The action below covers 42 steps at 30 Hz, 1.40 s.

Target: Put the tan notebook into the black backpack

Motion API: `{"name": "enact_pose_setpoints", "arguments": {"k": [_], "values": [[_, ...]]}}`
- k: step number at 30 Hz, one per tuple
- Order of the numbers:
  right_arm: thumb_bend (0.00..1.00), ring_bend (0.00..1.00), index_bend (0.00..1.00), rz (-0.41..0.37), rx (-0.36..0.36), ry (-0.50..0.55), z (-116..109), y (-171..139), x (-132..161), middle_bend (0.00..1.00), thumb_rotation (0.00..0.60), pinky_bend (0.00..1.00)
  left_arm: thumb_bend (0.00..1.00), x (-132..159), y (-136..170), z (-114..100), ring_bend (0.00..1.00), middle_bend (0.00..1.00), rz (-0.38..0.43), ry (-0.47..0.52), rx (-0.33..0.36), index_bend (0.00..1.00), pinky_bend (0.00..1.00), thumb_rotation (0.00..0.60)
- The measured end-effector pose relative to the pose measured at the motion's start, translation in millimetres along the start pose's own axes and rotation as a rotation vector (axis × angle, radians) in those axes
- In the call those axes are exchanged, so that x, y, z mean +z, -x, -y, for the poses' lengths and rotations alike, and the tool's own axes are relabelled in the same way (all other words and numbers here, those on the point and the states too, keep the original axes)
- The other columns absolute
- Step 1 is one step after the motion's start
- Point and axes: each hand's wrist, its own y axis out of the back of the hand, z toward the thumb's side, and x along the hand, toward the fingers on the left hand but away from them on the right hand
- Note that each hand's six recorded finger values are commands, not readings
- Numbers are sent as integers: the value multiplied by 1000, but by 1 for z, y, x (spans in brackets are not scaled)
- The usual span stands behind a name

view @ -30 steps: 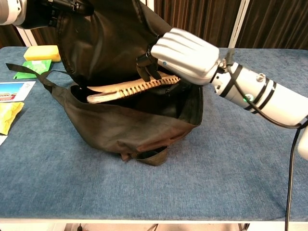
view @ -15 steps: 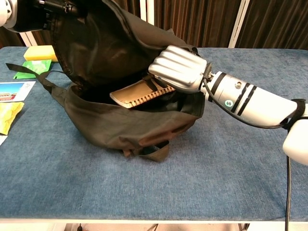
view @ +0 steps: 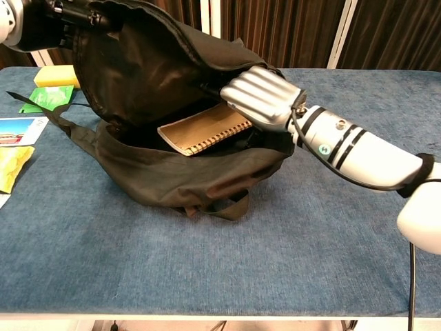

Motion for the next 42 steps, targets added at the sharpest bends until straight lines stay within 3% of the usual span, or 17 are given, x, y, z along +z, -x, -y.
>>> {"name": "enact_pose_setpoints", "arguments": {"k": [10,14,17,21,26,28,31,34,38,41,42], "values": [[2,11,2,-18,-133,42,-35,-41,-6,156,600,175,479,-8,-2,5,465,567,-8,-66,14,626,375,600],[39,62,121,-41,-200,29,-51,-69,-10,226,600,228,478,-11,3,9,440,555,7,-118,4,616,374,600],[49,83,166,-48,-249,23,-66,-104,-20,234,600,250,471,-14,8,14,410,530,28,-186,-9,605,367,600],[49,85,168,21,-269,9,-84,-168,-47,234,600,249,431,-21,18,25,338,461,70,-334,-46,535,320,600],[49,84,162,160,-235,9,-100,-234,-77,234,600,242,225,-36,36,45,239,330,111,-562,-126,328,269,600],[49,82,133,222,-211,10,-103,-251,-90,232,600,228,166,-47,47,57,226,294,106,-643,-190,269,263,600],[46,69,66,308,-163,28,-104,-266,-106,208,600,207,95,-56,64,73,224,269,98,-674,-290,228,262,600],[45,54,27,388,-101,56,-101,-276,-120,178,600,181,44,-57,76,78,224,264,98,-638,-342,218,262,600],[52,45,13,488,-19,87,-104,-291,-142,174,600,174,21,-55,91,67,224,264,128,-593,-324,219,262,600],[130,46,13,543,31,113,-109,-301,-157,180,600,182,21,-52,98,42,224,265,171,-610,-228,232,258,600],[162,46,13,569,45,127,-112,-305,-164,178,600,191,21,-53,100,28,224,265,179,-627,-169,235,257,600]]}}
